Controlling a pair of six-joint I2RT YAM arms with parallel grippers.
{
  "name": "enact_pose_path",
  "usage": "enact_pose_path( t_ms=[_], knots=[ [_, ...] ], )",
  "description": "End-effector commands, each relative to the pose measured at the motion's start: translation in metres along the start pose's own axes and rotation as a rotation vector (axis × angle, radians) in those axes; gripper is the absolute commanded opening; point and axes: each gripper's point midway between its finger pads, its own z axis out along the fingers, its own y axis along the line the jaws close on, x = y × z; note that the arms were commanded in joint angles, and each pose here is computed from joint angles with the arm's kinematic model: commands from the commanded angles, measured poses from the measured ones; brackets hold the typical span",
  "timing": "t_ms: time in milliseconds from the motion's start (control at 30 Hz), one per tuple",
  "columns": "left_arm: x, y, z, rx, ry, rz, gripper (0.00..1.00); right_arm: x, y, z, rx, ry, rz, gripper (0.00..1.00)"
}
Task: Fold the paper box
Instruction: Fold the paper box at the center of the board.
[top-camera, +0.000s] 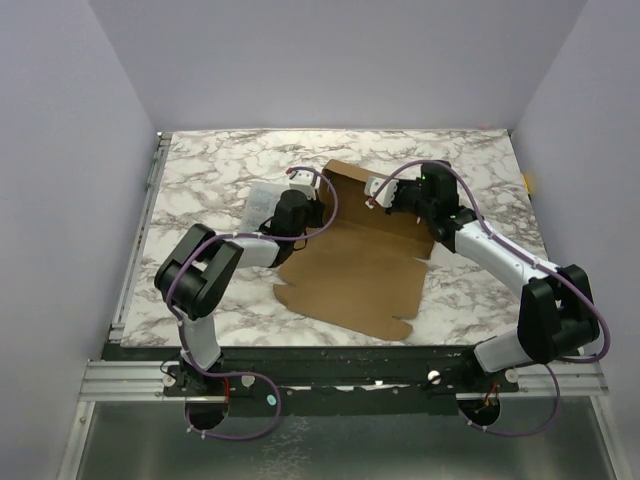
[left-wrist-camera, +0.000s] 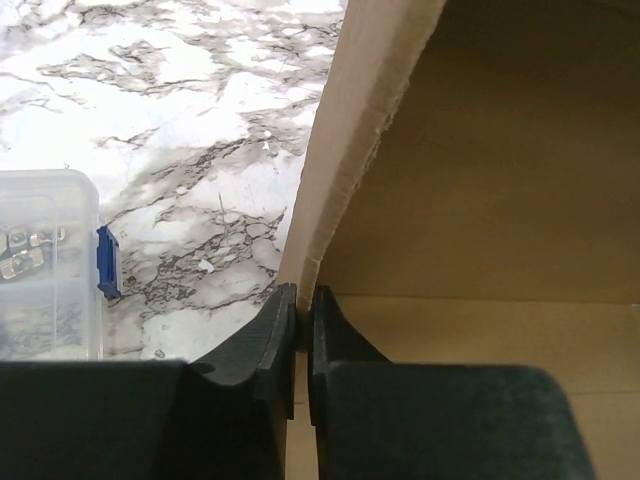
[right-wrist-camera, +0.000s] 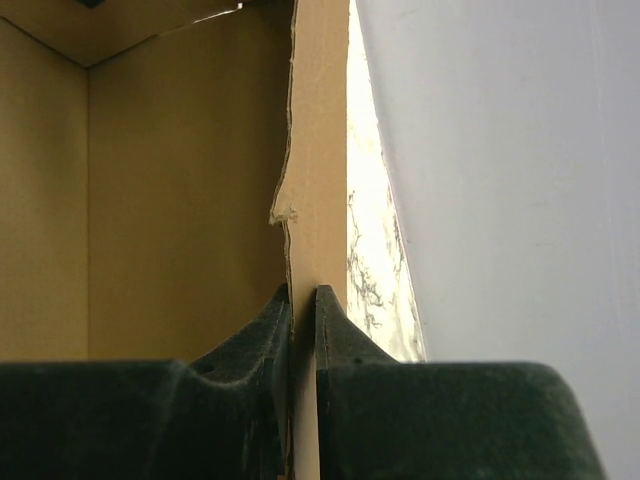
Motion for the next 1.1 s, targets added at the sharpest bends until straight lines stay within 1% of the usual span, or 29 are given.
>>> enact_pose_path(
  t_ms=[0, 33, 200, 233, 300, 467, 567, 600, 700, 767, 867, 967, 1067],
  knots=[
    [0.003, -0.004, 0.009, 0.005, 0.001, -0.026, 0.03, 0.010, 0.083, 0.000, -0.252, 0.018, 0.077, 0.13],
    [0.003, -0.004, 0.009, 0.004, 0.001, -0.027, 0.00, 0.010, 0.085, 0.000, -0.260, 0.018, 0.063, 0.13],
    [0.001, -0.007, 0.010, 0.022, -0.003, -0.030, 0.00, 0.013, 0.089, -0.001, -0.264, 0.035, 0.049, 0.14],
    [0.001, -0.007, 0.010, 0.025, -0.003, -0.030, 0.04, 0.013, 0.086, 0.000, -0.253, 0.039, 0.055, 0.15],
    [0.001, -0.008, 0.009, 0.029, -0.005, -0.024, 0.16, 0.012, 0.080, 0.002, -0.234, 0.049, 0.073, 0.15],
    [0.000, -0.003, 0.002, 0.014, -0.008, 0.018, 0.34, 0.011, 0.065, 0.005, -0.192, 0.072, 0.111, 0.16],
    [-0.001, 0.002, -0.003, -0.003, -0.013, 0.050, 0.41, 0.012, 0.061, 0.006, -0.177, 0.078, 0.113, 0.17],
    [-0.001, 0.003, -0.004, -0.008, -0.012, 0.058, 0.42, 0.012, 0.060, 0.007, -0.175, 0.079, 0.116, 0.17],
    [-0.001, 0.006, -0.008, -0.019, -0.012, 0.072, 0.43, 0.012, 0.059, 0.007, -0.169, 0.082, 0.122, 0.22],
    [-0.004, 0.006, -0.012, -0.019, -0.020, 0.077, 0.48, 0.012, 0.058, 0.008, -0.169, 0.083, 0.124, 0.26],
    [-0.021, 0.005, -0.022, -0.006, -0.055, 0.080, 0.55, 0.010, 0.058, 0.007, -0.177, 0.078, 0.126, 0.28],
    [-0.040, 0.004, -0.034, 0.024, -0.091, 0.064, 0.59, 0.008, 0.063, 0.006, -0.198, 0.066, 0.131, 0.29],
    [-0.054, 0.005, -0.048, 0.064, -0.114, 0.039, 0.63, 0.006, 0.067, 0.004, -0.217, 0.058, 0.138, 0.33]
  ],
)
